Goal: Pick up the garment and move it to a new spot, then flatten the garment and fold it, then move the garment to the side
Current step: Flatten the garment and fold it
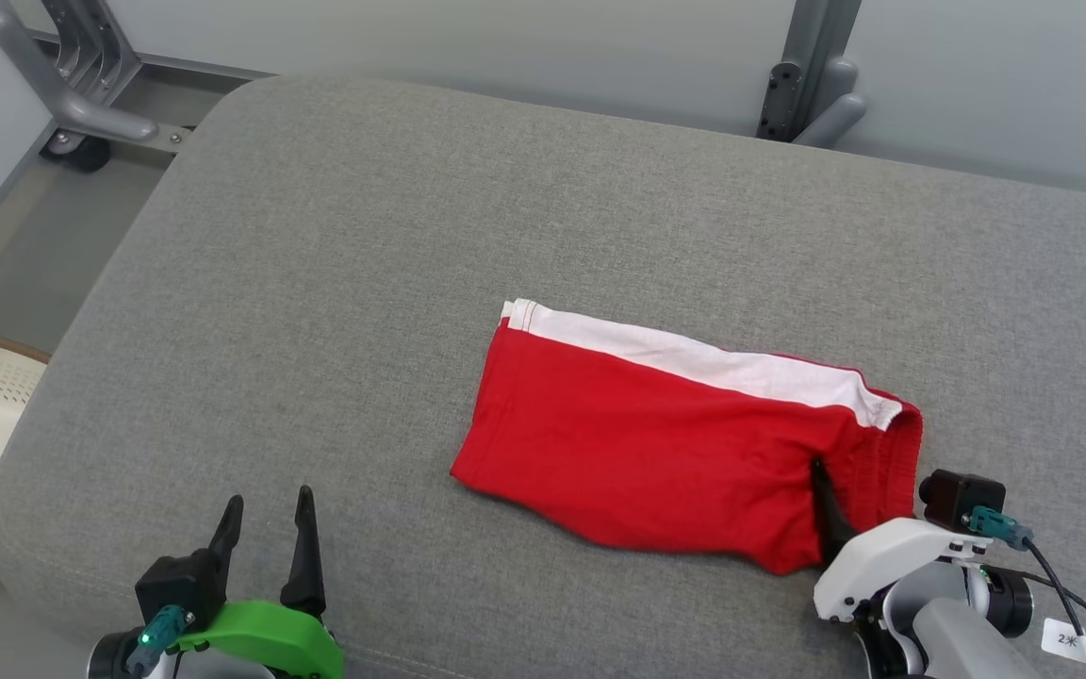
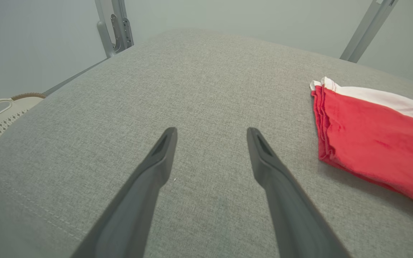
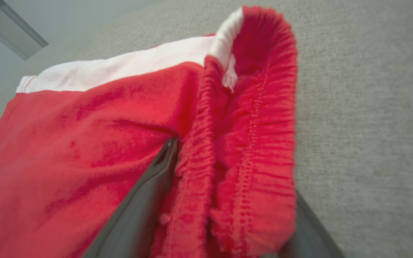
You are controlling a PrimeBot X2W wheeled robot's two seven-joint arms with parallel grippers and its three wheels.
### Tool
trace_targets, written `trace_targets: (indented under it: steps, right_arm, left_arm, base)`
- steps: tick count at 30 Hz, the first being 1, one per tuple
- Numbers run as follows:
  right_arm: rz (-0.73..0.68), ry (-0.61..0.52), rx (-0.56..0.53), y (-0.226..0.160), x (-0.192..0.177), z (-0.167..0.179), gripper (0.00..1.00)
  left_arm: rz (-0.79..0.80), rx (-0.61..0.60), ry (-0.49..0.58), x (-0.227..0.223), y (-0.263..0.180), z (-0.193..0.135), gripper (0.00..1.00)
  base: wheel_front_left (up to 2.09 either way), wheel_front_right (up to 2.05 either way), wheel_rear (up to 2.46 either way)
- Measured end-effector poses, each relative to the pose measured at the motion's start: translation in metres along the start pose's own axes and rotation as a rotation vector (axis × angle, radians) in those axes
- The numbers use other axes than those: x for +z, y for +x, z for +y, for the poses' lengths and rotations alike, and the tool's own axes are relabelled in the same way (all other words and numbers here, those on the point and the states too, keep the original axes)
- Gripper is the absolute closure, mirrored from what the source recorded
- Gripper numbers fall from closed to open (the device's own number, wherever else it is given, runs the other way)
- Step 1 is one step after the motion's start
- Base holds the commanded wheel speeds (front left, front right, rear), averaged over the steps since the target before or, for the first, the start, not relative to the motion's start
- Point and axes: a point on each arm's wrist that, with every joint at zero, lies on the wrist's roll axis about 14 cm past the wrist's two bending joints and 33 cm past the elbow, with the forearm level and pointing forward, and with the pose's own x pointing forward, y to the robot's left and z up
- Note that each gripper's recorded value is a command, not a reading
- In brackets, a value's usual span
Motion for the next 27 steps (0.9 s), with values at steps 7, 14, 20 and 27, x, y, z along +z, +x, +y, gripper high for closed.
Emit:
trace_targets:
  steps: [7,14,20,27]
  right_arm:
    - [-0.028,0.070,-0.027,0.002,0.008,-0.004,1.00]
    - [-0.090,0.106,-0.136,-0.009,0.025,-0.038,1.00]
    - [-0.135,0.059,-0.212,-0.024,0.045,-0.071,1.00]
    - [-0.209,0.061,-0.078,-0.018,0.073,-0.025,1.00]
  left_arm:
    - [0.002,-0.011,0.001,-0.001,0.001,-0.004,0.00]
    - [-0.004,-0.047,-0.003,0.001,0.002,-0.015,0.00]
    - [0.009,-0.084,-0.011,-0.005,0.000,-0.027,0.00]
    - [0.016,-0.140,-0.032,-0.007,-0.002,-0.045,0.00]
  base:
    - [0.00,0.00,0.00]
    - [0.00,0.00,0.00]
    - [0.00,0.00,0.00]
    - [0.00,0.00,0.00]
